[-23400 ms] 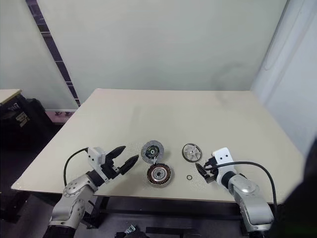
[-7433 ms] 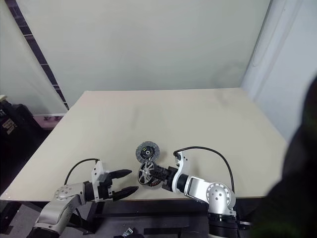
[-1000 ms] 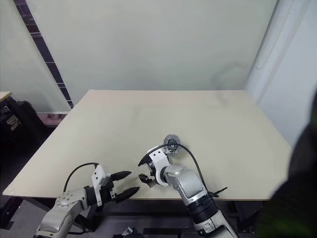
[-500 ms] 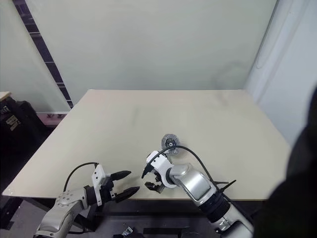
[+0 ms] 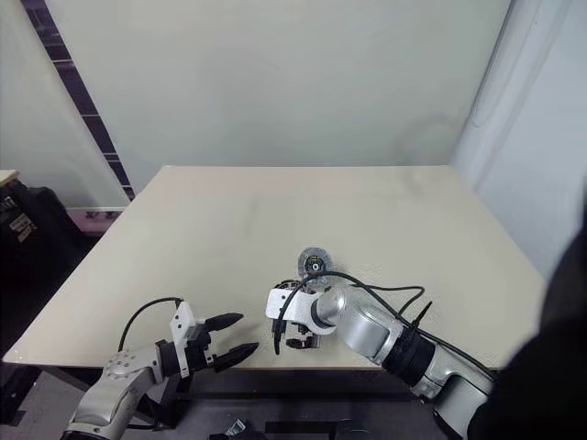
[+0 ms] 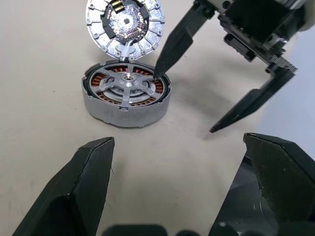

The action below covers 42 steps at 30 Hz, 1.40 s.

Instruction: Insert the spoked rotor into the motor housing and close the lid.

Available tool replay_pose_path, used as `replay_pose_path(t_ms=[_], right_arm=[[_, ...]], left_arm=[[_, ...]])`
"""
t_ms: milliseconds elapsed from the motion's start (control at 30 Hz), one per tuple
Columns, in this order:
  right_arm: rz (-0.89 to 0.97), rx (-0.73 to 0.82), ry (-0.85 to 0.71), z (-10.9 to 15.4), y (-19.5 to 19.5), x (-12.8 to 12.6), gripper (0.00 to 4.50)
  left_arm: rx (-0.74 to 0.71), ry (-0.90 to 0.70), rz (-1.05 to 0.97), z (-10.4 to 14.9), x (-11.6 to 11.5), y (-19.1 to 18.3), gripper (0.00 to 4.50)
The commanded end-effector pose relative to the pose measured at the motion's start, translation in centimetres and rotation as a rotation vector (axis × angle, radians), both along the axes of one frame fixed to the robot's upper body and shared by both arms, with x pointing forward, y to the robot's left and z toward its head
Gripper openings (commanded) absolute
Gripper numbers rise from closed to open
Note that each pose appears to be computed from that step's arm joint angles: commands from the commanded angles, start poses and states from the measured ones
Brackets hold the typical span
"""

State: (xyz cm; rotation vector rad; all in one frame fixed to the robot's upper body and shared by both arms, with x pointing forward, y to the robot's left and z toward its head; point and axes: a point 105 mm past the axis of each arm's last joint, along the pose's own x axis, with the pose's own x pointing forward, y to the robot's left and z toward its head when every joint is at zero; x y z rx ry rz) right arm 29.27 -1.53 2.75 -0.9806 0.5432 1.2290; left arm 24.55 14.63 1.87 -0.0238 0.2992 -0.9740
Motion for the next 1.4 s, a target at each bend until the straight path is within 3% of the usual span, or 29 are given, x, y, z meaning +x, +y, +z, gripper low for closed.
replay_pose_path(t_ms=[33, 167, 267, 533, 633, 733, 1067, 1400], right_arm=[[0.042, -0.020, -0.061, 0.9, 0.5, 0.9, 4.44], [0.047, -0.064, -0.071, 0.3, 0.2, 1.3, 4.44], [0.035, -0.063, -0.067, 0.1, 0.2, 1.4, 3.82], [-0.021, -0.027, -0.073, -0.2, 0.3, 2.0, 0.99], [-0.026, -0.017, -0.076, -0.2, 0.4, 2.0, 0.14], [-0.042, 0.001, -0.077, 0.1, 0.5, 2.1, 0.07], [-0.176, 0.159, 0.155, 1.9, 1.9, -0.1, 0.07], [-0.261, 0.219, 0.302, 1.3, 2.3, -1.8, 0.07]], left_arm=[[-0.005, -0.050, 0.001, 1.0, 0.4, 0.1, 4.50], [-0.005, -0.050, 0.005, 1.0, 0.3, 0.1, 4.50], [-0.006, -0.048, 0.006, 0.9, 0.2, 0.1, 4.50], [-0.008, -0.045, 0.005, 0.9, 0.1, 0.0, 4.50], [-0.007, -0.045, 0.004, 0.8, 0.1, 0.0, 4.50], [-0.006, -0.045, 0.004, 0.8, 0.1, 0.1, 4.50], [-0.012, -0.049, 0.007, 0.7, 0.3, -0.1, 4.50], [-0.020, -0.049, 0.000, 0.6, 0.3, -0.4, 4.50]])
